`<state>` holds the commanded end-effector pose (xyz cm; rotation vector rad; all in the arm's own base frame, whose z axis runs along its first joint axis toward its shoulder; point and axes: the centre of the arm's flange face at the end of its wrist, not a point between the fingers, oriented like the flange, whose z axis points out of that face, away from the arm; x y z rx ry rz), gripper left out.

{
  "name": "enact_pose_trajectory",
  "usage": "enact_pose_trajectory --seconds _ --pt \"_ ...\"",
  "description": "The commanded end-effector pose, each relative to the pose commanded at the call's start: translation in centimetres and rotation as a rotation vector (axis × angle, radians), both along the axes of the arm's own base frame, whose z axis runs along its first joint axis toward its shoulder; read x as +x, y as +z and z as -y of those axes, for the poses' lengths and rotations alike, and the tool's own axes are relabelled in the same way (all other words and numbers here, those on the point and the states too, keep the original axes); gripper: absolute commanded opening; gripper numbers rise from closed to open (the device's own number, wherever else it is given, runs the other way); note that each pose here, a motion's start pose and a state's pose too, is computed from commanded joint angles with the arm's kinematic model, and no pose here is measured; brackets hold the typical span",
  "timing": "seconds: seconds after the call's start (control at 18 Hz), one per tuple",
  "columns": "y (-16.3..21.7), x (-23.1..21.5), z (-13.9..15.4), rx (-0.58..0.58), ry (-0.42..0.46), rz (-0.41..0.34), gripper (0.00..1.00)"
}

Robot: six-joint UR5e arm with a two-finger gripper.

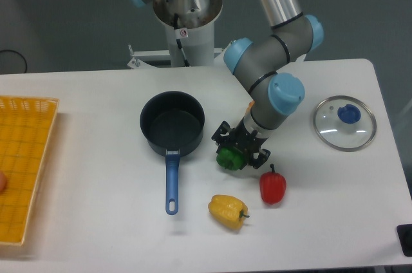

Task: Pick up the green chilies

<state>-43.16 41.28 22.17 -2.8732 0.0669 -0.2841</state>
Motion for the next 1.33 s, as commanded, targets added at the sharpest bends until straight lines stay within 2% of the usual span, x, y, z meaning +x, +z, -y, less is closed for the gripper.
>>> enact_pose_trajectory --seconds 0.22,0.39,0.44,0.61,1.06,1.33 --pt "2.4 -0.4 1.4 -0.052 -0.031 -0.047 0.61" --pt "4.0 -0.7 2.3 -0.135 -0.121 -0.105 0.61" --pt "5.8 -1.5 2.9 -0.194 -0.2 -0.147 0.61" --pt "7.9 -3.0 3.9 -0.254 -0.265 -0.179 0.61" --pt "11.2 -7.4 8.2 -0.239 -0.407 -0.241 0.61" --pt "11.7 -8.3 8.8 -0.236 -0.413 -0.254 0.61"
